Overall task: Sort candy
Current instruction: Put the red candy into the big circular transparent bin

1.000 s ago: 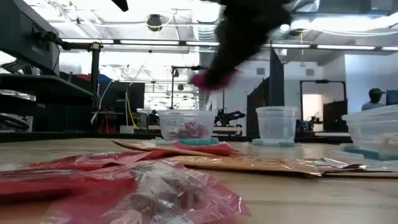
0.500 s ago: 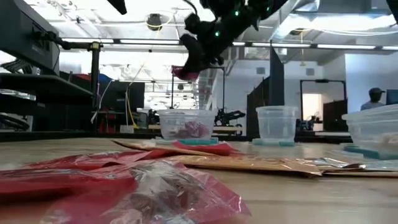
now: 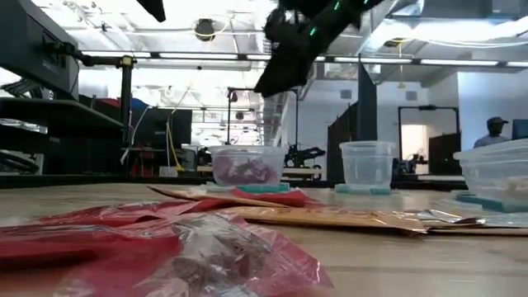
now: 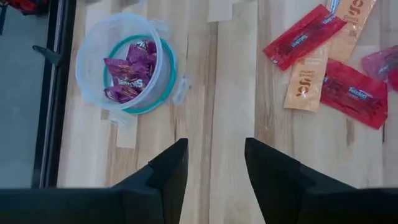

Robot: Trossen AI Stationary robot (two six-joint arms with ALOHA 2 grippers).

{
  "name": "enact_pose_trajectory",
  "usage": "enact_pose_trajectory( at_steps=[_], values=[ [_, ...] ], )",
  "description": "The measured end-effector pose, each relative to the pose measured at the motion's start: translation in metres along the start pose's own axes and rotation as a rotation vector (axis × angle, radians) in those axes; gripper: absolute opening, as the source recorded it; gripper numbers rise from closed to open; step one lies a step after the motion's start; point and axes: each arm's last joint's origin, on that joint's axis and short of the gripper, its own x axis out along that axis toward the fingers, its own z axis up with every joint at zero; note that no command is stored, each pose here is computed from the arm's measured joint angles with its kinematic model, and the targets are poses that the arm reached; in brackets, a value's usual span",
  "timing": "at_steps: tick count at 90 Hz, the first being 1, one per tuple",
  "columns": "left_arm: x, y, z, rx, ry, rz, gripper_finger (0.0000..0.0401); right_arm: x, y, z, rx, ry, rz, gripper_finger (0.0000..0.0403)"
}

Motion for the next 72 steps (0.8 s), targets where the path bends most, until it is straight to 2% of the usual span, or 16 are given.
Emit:
enact_pose_trajectory(
  at_steps=[7,15,21,27,37,48,56,72],
  values=[
    [-0.001,-0.002,0.0,0.004,-0.003,-0.005,0.0143,0.005,0.045,-0.01,-0.04,0.069,0.06,0.0209],
    [-0.002,-0.004,-0.001,0.01,-0.005,-0.011,0.0143,0.014,0.091,-0.029,-0.053,0.054,0.024,0.02],
    [-0.002,-0.005,-0.001,0.012,-0.005,-0.014,0.0143,0.022,0.116,-0.051,0.007,0.029,-0.045,0.0193],
    [-0.003,-0.007,-0.002,0.01,-0.001,-0.017,0.0143,0.03,0.135,-0.073,0.119,-0.008,-0.084,0.0186],
    [-0.003,-0.007,-0.002,0.006,0.001,-0.018,0.0143,0.037,0.15,-0.092,0.297,-0.131,-0.06,0.0177],
    [-0.003,-0.007,-0.003,-0.011,0.009,-0.016,0.0143,0.05,0.157,-0.111,0.391,-0.146,-0.039,0.0168],
    [-0.003,-0.007,-0.003,-0.021,0.013,-0.016,0.0143,0.067,0.163,-0.125,0.375,-0.09,-0.058,0.0161],
    [-0.001,-0.009,-0.006,-0.025,0.029,-0.014,0.0143,0.096,0.178,-0.131,0.357,-0.057,-0.057,0.0148]
  ],
)
